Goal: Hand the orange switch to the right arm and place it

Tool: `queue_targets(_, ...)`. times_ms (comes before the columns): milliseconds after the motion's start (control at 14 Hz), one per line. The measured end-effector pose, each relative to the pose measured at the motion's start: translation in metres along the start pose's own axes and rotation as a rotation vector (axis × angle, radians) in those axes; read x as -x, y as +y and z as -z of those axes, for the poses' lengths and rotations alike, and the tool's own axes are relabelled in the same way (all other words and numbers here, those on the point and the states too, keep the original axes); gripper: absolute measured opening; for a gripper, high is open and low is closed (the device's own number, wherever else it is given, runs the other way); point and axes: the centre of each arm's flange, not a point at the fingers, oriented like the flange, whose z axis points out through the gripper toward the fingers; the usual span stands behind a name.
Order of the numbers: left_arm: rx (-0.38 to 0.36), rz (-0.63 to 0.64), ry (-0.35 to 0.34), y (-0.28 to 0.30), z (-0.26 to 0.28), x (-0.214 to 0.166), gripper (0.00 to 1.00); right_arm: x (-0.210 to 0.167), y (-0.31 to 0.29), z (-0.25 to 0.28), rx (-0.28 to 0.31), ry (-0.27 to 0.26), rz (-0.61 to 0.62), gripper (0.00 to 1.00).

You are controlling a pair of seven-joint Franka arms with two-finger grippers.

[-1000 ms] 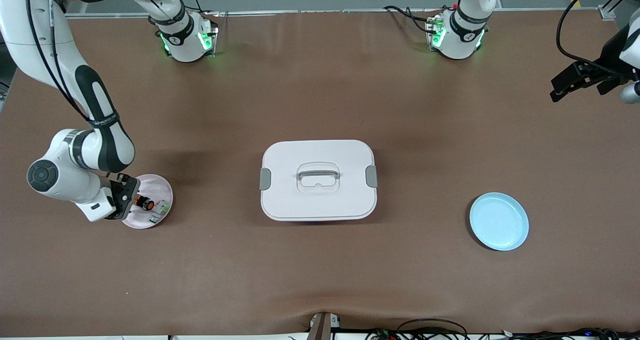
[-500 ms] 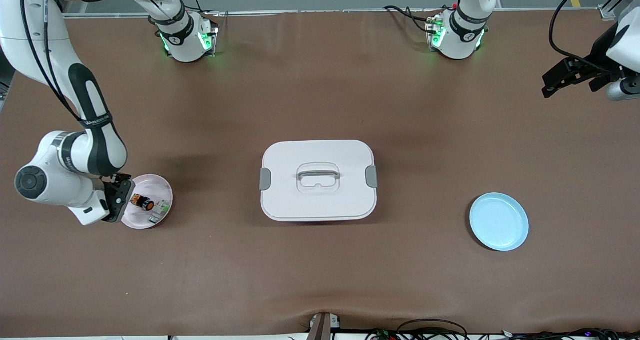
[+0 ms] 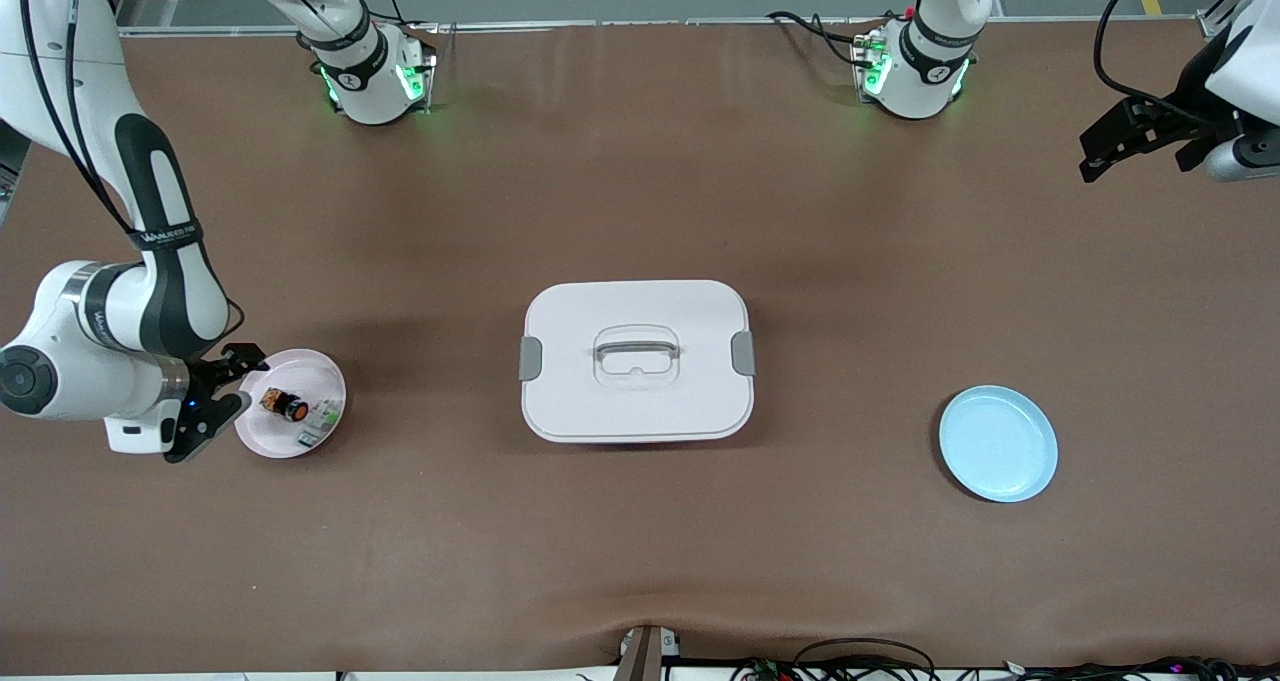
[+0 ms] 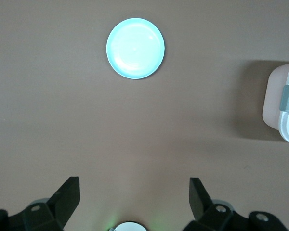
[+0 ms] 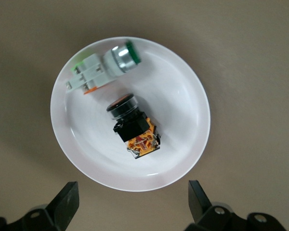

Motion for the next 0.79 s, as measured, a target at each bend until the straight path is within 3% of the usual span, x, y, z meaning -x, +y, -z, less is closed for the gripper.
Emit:
queue_targets(357, -0.001, 0.001, -0.004, -0.001, -0.001, 0.0, 1.0, 0.004, -0.003, 0.047, 0.032, 0.061, -0.431, 1.0)
queue_targets(786, -0.001, 0.001, -0.004, -0.001, -0.001, 0.0, 1.0, 0.023, -0.012, 0.148, 0.057, 0.109, -0.522, 1.0)
